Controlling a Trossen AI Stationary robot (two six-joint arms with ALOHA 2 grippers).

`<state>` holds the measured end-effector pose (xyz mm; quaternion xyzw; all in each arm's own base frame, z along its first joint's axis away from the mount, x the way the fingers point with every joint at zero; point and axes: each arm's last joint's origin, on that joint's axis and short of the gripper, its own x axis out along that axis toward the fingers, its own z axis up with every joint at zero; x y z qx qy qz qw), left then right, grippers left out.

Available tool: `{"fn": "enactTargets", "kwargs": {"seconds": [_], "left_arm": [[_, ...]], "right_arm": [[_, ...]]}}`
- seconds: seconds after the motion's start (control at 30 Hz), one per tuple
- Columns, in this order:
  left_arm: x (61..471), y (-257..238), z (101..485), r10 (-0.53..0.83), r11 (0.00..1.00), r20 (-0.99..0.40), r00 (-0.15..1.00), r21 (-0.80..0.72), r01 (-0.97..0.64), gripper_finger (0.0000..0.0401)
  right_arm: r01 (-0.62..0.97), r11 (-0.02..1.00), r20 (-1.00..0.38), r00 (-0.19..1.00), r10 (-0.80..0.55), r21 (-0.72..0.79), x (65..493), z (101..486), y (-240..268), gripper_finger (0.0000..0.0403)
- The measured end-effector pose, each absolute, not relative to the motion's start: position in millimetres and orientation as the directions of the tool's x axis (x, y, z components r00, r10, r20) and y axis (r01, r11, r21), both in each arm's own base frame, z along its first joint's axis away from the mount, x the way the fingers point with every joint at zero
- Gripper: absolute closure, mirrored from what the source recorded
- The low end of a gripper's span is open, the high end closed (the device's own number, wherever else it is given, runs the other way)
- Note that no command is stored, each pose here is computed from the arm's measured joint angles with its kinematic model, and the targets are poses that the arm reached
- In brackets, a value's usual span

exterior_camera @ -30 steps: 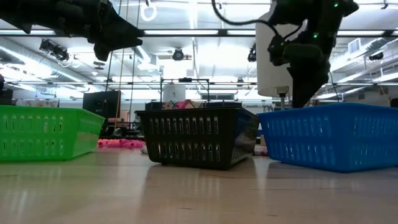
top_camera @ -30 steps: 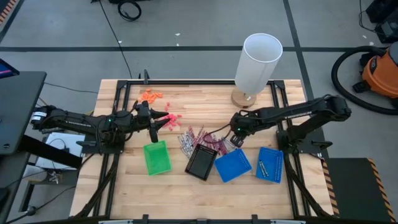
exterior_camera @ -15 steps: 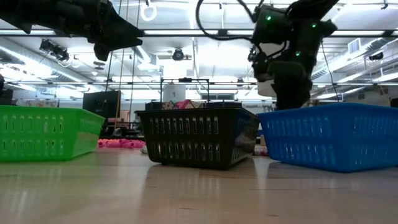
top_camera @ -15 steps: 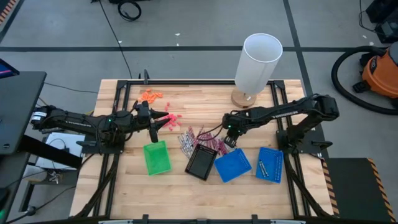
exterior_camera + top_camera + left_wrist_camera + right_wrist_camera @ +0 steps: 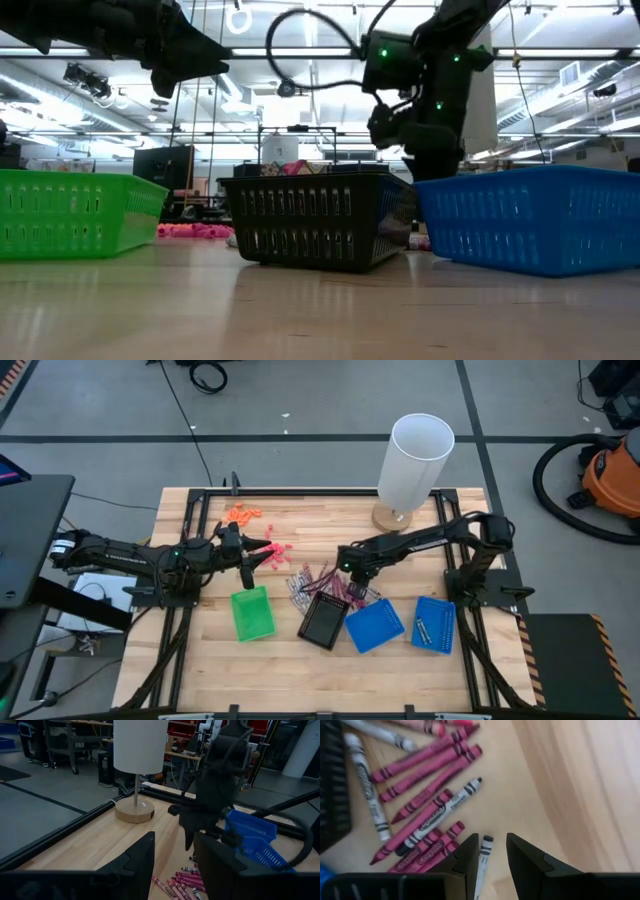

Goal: Sort crayons
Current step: Put the black crayon into the right blue bin

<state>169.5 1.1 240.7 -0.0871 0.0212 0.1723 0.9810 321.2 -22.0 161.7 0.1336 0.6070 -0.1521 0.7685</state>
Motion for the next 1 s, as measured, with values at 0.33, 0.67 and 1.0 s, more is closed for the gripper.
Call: {"fn": "enactTargets", "kwargs": {"seconds": [0.33, 0.67, 1.0], "left_arm": [[169.5, 1.1, 240.7, 0.334, 0.926, -0.072, 0.940, -0.163, -0.342, 0.0252], [169.4, 1.1, 239.8, 0.334, 0.926, -0.080, 0.939, -0.160, -0.343, 0.0252], [169.4, 1.1, 239.6, 0.334, 0.925, -0.083, 0.939, -0.163, -0.343, 0.0252]], "right_arm": [[0.399, 0.917, -0.983, 0.171, -0.068, 0.006, 321.1, 152.0, -22.3, 0.0299], [0.402, 0.915, -0.984, 0.166, -0.066, 0.006, 320.5, 151.8, -23.8, 0.0302], [0.411, 0.911, -0.985, 0.171, -0.039, 0.035, 320.7, 151.6, -22.3, 0.0302]]}}
